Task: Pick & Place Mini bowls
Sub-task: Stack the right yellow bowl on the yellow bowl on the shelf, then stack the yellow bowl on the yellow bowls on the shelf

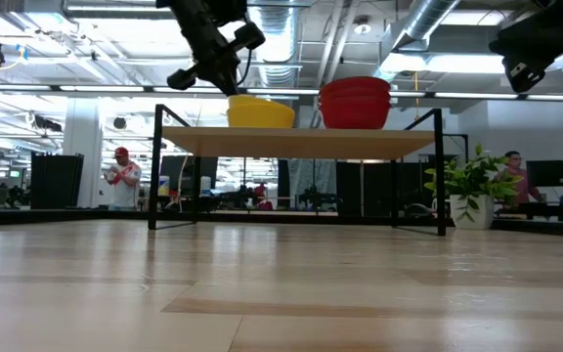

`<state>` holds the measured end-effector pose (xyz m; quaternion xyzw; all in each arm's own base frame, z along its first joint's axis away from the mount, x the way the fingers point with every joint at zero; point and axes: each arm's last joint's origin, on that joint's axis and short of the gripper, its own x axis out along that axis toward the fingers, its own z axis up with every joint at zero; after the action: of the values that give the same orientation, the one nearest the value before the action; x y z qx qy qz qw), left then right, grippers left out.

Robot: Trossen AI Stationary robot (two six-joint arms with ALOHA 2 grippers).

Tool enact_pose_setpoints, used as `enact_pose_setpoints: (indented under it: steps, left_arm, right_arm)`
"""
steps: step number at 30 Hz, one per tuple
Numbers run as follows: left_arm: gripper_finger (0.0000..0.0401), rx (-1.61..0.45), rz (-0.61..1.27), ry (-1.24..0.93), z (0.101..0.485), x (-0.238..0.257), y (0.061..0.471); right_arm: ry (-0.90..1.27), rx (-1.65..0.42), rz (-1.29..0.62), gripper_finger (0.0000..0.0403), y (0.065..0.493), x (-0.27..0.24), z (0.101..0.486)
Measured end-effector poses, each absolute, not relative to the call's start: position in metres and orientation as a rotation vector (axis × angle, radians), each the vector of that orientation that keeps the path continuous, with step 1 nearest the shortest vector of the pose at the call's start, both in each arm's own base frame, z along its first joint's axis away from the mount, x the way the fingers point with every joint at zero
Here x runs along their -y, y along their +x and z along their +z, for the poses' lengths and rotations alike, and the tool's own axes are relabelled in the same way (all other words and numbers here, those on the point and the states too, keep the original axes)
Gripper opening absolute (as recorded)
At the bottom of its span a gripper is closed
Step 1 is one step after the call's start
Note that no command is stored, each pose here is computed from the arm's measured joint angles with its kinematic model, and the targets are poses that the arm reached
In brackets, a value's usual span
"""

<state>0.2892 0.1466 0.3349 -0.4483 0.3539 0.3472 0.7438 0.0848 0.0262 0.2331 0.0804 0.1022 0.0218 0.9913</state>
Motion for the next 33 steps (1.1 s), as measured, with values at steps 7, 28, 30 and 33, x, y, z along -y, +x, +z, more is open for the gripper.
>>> enact_pose_setpoints:
  steps: [7,28,30,33]
  left_arm:
    - [0.0005,-0.768,0.774,-0.979,0.335,-0.150,0.287]
    - [0.0005,-0.527,0.609,-0.970,0.388,-0.096,0.255]
    - [0.0005,-0.542,0.531,-0.955,0.393,-0.069,0.250]
    - [0.0005,-0.639,0.455,-0.959,0.389,-0.028,0.239]
  right_arm:
    - [0.165,-0.205,0.044,0.0061,0.085,-0.026,0.233]
    - [0.168,-0.206,0.045,0.0061,0.085,-0.026,0.233]
    - [0.174,-0.205,0.044,0.0061,0.085,-0.026,0.233]
    - [0.175,-0.206,0.044,0.0061,0.085,-0.026,0.233]
